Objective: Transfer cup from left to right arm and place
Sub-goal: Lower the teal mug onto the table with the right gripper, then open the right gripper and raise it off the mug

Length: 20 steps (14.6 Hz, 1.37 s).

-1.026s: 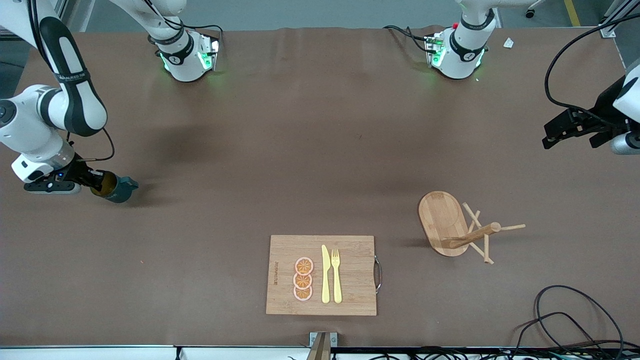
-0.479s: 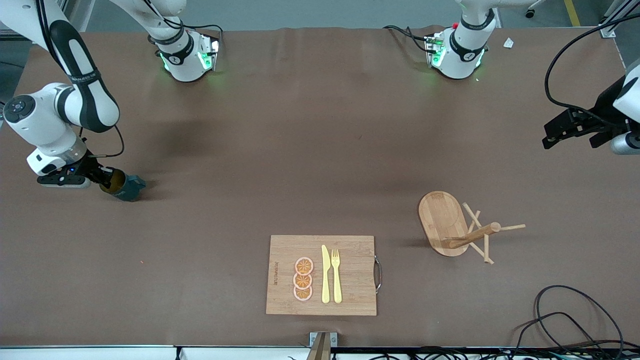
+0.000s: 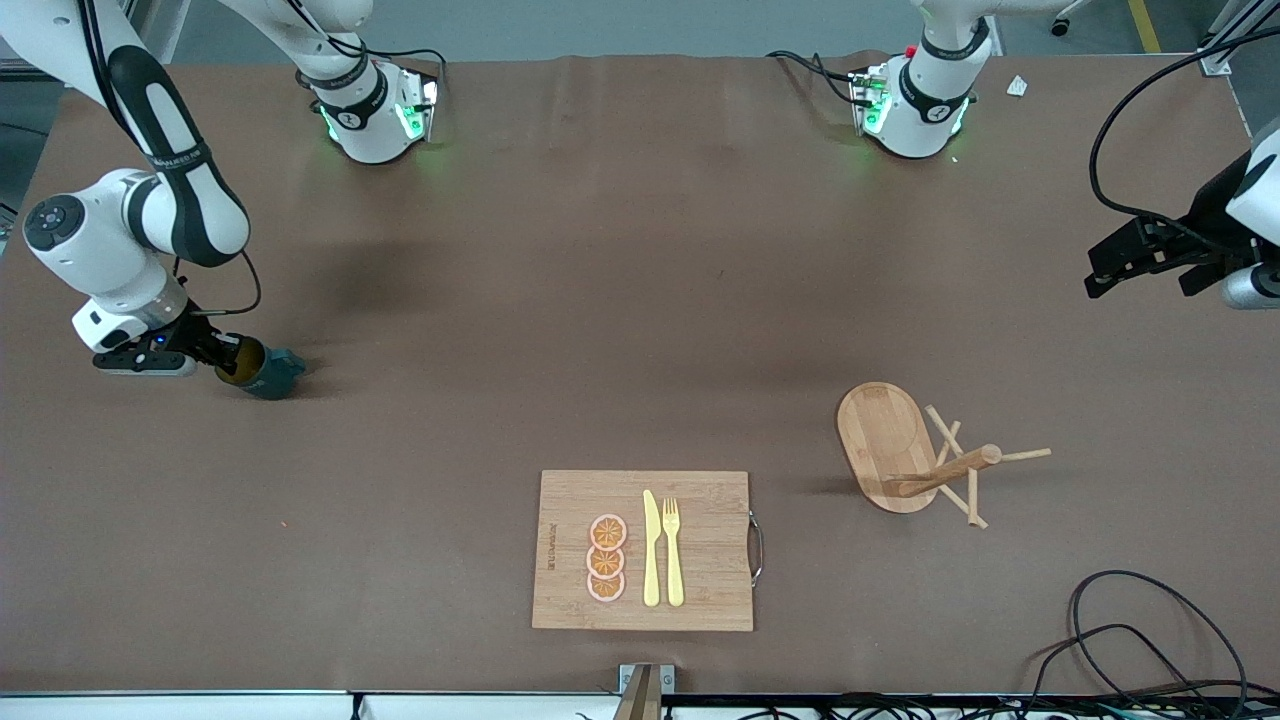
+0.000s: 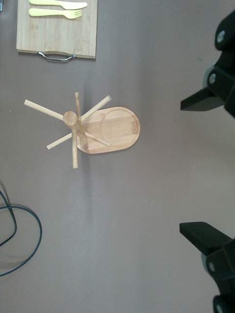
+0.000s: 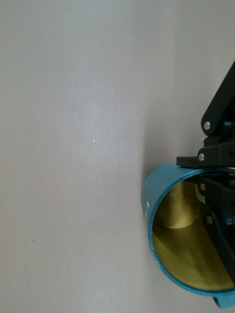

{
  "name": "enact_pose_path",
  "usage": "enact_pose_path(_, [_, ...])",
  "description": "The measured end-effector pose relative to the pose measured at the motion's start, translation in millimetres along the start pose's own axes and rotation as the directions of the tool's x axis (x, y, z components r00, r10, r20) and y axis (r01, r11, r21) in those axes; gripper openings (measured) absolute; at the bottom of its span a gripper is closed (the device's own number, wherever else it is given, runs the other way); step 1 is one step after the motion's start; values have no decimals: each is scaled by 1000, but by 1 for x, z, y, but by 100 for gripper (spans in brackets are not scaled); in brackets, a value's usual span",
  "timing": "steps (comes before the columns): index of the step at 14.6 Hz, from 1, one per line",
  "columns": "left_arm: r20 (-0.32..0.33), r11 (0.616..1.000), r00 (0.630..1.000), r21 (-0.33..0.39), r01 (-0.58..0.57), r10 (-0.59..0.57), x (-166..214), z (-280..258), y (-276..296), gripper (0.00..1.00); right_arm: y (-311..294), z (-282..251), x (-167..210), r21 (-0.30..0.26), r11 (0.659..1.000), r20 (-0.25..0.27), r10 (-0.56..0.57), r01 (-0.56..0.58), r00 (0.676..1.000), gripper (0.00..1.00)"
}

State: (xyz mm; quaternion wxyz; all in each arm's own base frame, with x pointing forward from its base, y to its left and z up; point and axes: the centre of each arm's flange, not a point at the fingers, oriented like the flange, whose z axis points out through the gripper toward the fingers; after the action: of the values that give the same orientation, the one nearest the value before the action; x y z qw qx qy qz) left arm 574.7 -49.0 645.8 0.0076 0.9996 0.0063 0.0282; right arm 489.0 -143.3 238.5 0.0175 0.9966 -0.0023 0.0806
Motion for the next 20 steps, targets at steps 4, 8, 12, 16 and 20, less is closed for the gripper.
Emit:
enact_pose_path(4, [0,1000,1000,0,0,0,0,0,0,100,-8,5,1,7,1000,2,-7,7,1000,39])
enact_pose_path(8, [0,1000,1000,0,0,0,0,0,0,100,-8,4,3,5,1000,-7,-9,9,1000,78])
enact_pose_path(12, [0,1000,1000,0,0,0,0,0,0,100,-10,-10,6,28,1000,53,-14,12,999,96])
enact_pose_path(16, [0,1000,1000,0,0,0,0,0,0,100,-14,-100,31,91,996,151,-32,18,988,100])
enact_pose_path(20, [0,1000,1000,0,0,0,0,0,0,100,-96,-221,75,114,993,137,15,-31,990,100])
